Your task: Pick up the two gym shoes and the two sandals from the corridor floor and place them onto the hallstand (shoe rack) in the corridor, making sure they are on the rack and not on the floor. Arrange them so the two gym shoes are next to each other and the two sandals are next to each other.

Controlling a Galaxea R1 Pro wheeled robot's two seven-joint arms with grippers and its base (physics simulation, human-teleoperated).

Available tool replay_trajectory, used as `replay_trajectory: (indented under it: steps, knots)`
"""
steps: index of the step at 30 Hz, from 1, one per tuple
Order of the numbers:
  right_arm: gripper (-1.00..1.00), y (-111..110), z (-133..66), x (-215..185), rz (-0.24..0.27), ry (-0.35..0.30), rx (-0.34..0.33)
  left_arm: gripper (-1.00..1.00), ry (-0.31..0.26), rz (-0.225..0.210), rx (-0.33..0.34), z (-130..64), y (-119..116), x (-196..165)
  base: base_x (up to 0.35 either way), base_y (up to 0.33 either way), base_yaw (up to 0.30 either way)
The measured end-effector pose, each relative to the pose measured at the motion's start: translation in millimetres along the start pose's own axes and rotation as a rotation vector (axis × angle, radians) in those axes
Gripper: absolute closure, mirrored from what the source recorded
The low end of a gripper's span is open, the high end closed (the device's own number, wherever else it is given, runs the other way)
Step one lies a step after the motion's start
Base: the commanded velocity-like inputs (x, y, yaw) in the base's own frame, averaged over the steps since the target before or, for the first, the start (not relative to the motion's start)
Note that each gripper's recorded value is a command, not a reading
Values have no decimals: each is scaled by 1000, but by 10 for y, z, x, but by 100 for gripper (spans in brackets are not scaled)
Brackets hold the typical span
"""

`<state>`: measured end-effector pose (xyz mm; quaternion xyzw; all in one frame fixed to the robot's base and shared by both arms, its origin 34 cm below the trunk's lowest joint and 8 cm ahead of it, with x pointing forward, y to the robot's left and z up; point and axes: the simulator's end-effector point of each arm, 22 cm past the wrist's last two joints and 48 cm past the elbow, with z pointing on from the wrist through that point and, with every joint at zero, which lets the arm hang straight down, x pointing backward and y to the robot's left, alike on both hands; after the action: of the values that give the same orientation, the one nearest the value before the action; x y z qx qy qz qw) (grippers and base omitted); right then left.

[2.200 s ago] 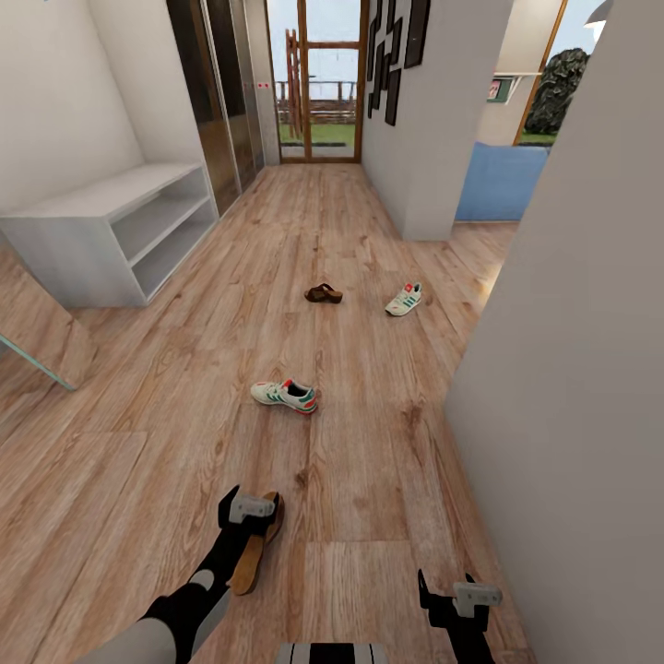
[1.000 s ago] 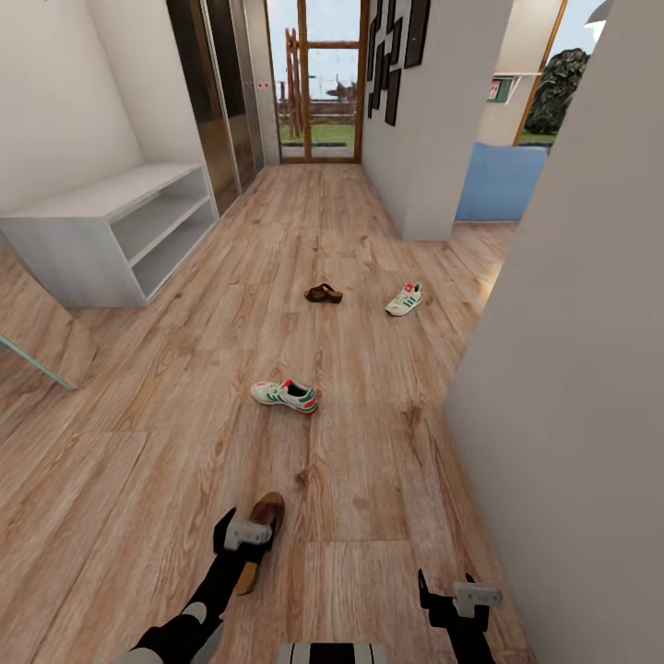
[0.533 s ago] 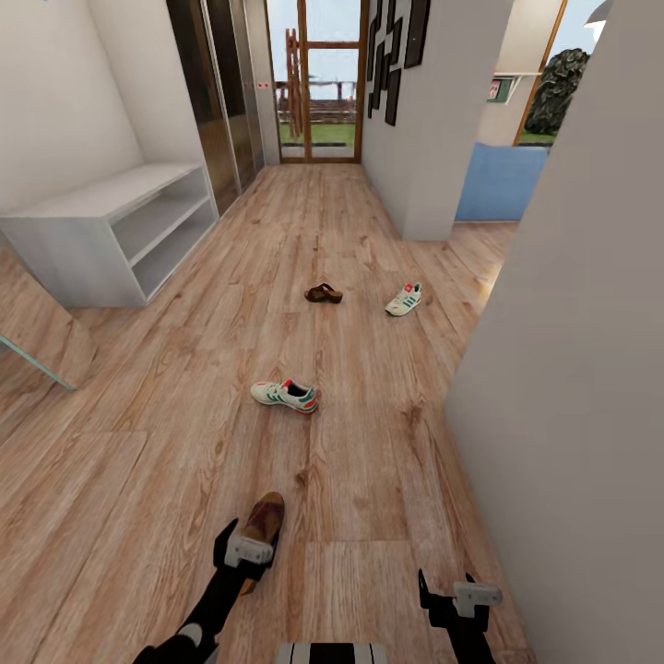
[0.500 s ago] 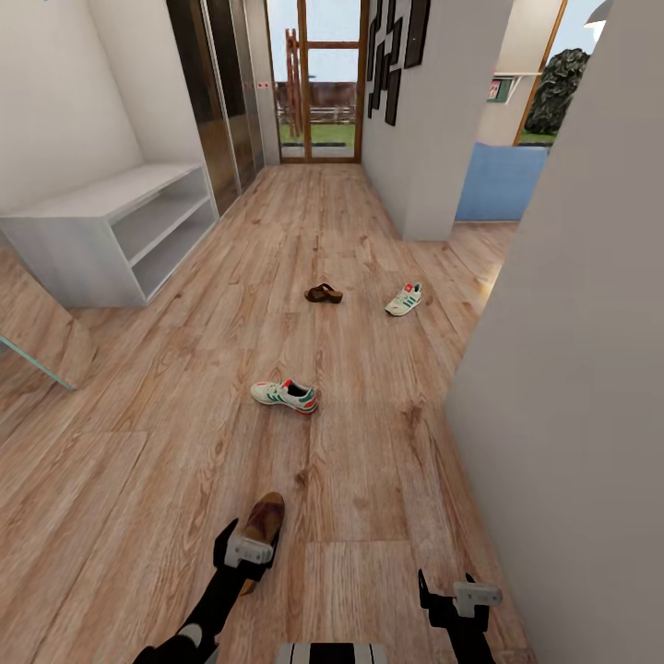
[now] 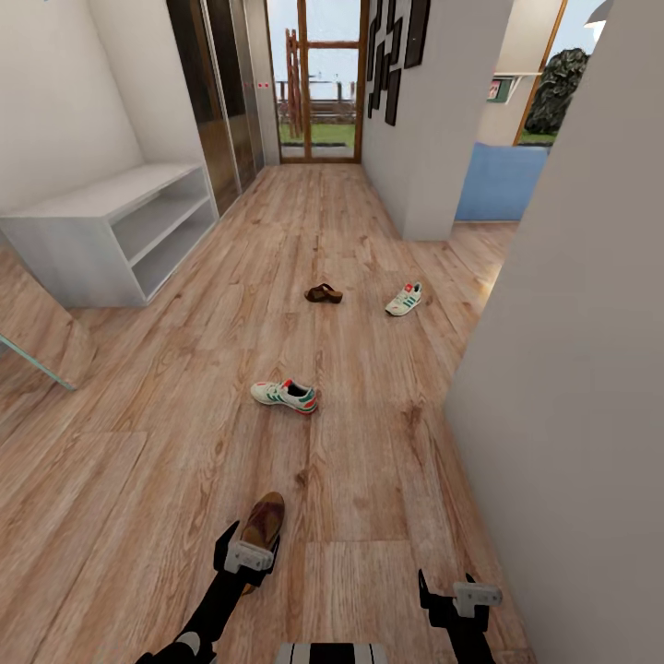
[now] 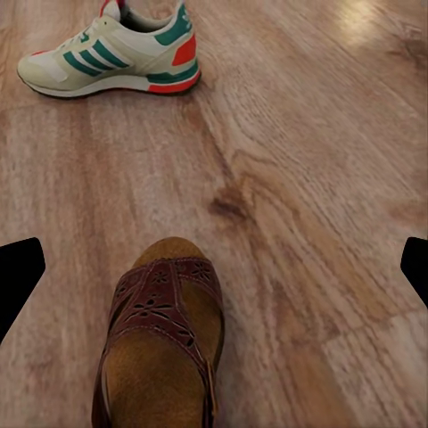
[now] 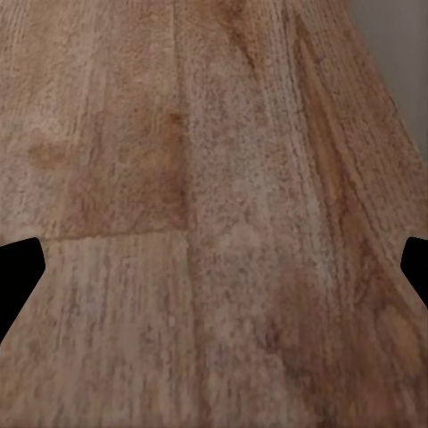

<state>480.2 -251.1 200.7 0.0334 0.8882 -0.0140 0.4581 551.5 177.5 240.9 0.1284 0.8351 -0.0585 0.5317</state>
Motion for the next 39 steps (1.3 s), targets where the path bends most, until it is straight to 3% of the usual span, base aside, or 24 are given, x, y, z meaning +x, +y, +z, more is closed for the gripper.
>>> replay_trajectory:
  steps: [39]
  knots:
    - [-100,-20,-12,204,-3,42,3,-100,36,4,-3,-92,72,263,0,0,0]
